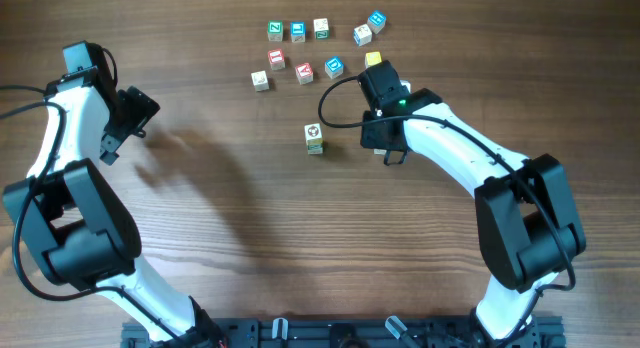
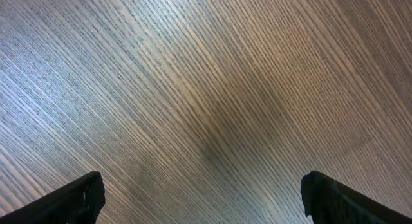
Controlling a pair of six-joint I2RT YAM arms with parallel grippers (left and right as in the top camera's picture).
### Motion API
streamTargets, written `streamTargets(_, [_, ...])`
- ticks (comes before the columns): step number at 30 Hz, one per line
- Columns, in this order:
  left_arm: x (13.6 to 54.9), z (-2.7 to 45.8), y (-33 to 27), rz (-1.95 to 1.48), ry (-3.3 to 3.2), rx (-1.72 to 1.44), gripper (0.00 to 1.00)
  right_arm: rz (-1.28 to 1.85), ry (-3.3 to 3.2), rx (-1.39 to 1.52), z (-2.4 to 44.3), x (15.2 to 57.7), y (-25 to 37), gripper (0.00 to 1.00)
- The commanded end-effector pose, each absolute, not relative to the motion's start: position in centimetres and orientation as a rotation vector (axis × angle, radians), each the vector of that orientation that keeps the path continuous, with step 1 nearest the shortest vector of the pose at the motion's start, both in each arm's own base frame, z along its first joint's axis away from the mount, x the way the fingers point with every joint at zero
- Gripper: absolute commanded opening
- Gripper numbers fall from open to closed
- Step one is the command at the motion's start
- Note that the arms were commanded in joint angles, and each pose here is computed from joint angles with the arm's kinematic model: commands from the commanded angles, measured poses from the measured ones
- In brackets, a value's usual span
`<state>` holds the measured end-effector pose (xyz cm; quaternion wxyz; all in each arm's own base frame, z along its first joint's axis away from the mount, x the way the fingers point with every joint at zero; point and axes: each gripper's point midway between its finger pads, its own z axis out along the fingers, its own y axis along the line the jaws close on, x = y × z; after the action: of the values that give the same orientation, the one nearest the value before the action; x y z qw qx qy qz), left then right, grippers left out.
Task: Form a tower
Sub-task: 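Close the right gripper on the T block and hold it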
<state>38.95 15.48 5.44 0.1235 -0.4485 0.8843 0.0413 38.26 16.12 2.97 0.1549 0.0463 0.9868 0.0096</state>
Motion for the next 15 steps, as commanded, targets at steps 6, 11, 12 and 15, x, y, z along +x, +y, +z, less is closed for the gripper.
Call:
streamTargets(6, [39.3,6.6,15.9,0.126,2.543,-1.303,1.0,0.066,2.821,0.168,3.7,38.2,16.4,0.33])
streamTargets(11, [39.3,6.6,15.9,0.126,2.543,-1.303,1.0,0.048,2.843,0.167,3.1,37.8,16.2,0.54])
streamTargets(12, [39.3,6.6,15.9,0.126,2.543,-1.303,1.0,0.043,2.846,0.168,3.0,37.8,16.1,0.58])
streamTargets(15, [39.3,6.6,15.9,0.126,2.543,-1.303,1.0,0.015,2.845,0.208,2.6,37.9,15.8,0.6])
